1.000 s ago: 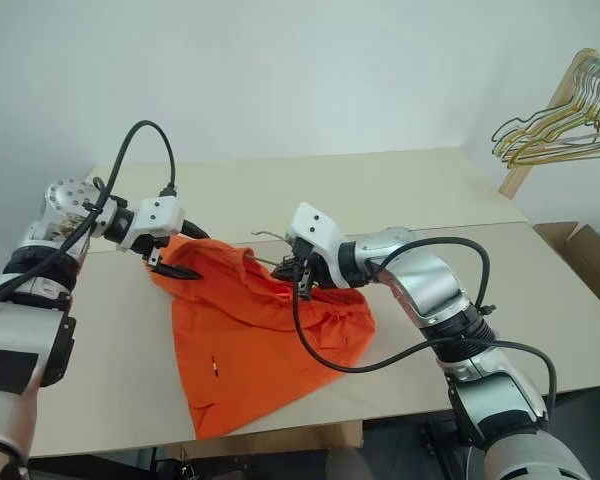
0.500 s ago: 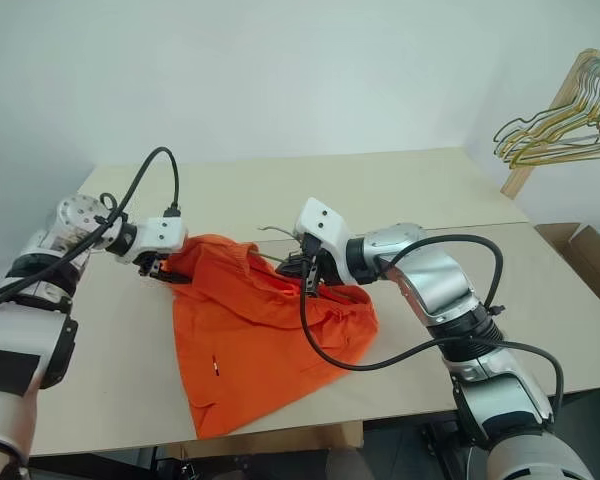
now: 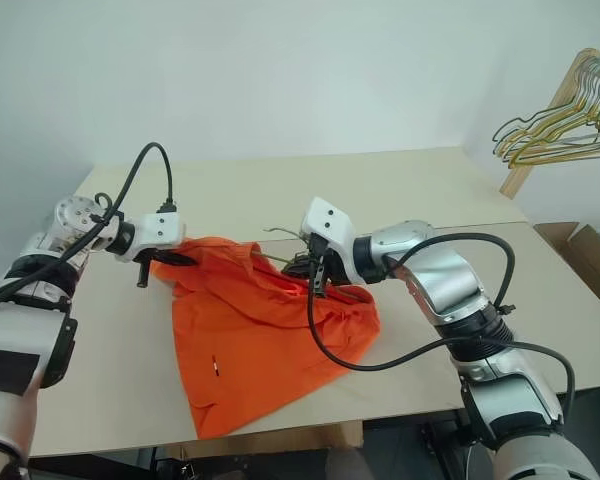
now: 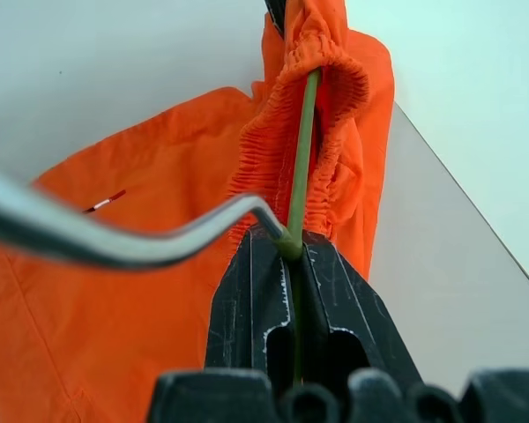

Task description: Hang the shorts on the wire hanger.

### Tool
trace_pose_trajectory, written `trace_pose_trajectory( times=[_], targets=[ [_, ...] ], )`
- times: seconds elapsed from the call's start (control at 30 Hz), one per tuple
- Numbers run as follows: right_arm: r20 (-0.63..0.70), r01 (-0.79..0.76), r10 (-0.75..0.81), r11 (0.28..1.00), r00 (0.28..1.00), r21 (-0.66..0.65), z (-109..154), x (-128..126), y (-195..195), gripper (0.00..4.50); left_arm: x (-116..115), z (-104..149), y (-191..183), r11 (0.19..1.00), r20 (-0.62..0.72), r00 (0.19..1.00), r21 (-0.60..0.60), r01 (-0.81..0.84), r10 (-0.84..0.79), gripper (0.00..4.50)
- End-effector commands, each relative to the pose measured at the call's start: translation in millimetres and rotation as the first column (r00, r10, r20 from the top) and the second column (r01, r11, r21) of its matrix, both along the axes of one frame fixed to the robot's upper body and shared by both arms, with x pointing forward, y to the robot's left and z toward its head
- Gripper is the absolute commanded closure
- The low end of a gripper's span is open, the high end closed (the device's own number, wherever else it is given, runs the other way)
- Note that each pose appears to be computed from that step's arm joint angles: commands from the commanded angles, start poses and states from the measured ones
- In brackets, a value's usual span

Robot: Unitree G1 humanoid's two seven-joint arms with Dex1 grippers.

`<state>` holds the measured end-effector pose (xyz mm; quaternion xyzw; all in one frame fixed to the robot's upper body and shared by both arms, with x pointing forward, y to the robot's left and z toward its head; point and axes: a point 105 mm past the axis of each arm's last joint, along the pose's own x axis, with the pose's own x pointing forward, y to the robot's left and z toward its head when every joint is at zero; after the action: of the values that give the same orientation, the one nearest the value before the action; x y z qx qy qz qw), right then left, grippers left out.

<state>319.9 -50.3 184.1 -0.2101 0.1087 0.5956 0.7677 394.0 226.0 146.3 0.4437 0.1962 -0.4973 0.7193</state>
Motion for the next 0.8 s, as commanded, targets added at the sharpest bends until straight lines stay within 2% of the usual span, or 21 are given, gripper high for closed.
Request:
trace_pose_trajectory(
  times=[0.03,0.33,0.8],
  targets=[
    [0.058,-0.006,0.005,1.0,0.998,0.026,15.3,-1.6,-6.2,4.5,0.3,11.8,13.2,0.996,0.028,0.997,-0.067,-0.063,0.065,4.47],
    [0.059,-0.018,0.018,1.0,0.998,-0.009,10.3,-2.6,-11.5,4.5,-3.3,10.7,30.7,0.982,0.026,0.988,-0.118,-0.146,0.15,4.47],
    [0.04,-0.051,0.055,0.993,0.998,-0.106,-7.3,-11.7,-18.8,4.5,-5.8,16.9,48.9,0.968,0.043,0.974,-0.128,-0.215,0.222,4.47]
  ],
)
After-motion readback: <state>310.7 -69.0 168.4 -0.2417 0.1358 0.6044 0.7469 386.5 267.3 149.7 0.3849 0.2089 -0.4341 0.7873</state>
